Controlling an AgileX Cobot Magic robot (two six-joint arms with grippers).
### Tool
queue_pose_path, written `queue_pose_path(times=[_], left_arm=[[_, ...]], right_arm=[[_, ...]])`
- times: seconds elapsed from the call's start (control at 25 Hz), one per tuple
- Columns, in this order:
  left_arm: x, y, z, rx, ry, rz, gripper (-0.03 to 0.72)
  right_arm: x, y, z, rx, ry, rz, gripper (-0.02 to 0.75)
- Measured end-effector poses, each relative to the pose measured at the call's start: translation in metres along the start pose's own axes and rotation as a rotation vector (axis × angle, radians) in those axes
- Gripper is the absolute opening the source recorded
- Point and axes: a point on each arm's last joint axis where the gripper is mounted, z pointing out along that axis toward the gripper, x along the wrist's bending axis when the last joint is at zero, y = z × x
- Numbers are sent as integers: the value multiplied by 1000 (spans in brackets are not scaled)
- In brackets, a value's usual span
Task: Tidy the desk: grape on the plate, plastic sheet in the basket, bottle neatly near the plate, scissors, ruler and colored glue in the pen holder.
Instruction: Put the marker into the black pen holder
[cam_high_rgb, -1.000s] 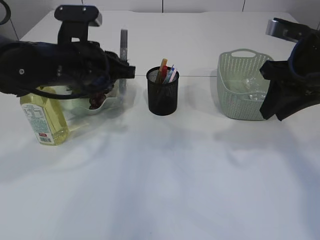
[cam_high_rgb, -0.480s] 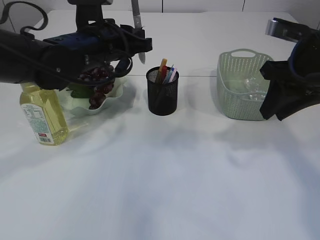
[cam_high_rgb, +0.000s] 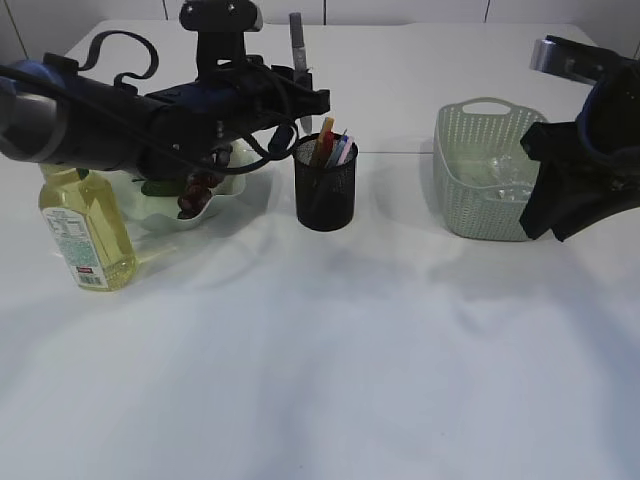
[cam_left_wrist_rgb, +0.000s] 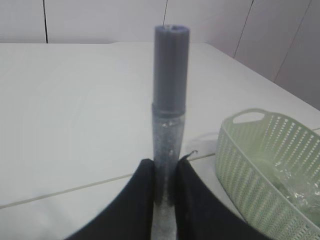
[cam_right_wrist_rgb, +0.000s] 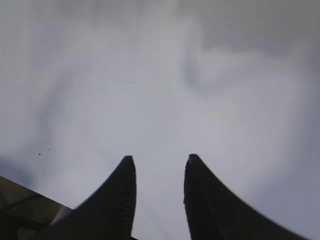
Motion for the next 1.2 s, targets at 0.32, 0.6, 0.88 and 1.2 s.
queue_pose_path(times=[0.32, 0.6, 0.88, 1.2], left_arm=[[2, -12, 21, -1, 0, -6, 90], [4, -23, 25, 20, 4, -11, 92], [5, -25, 25, 40, 8, -11, 97], [5, -26, 25, 57, 11, -12, 106]], right_arm=[[0, 0, 0, 0, 0, -11, 276], [0, 0, 0, 0, 0, -11, 276], [0, 0, 0, 0, 0, -11, 272], [0, 0, 0, 0, 0, -11, 272]])
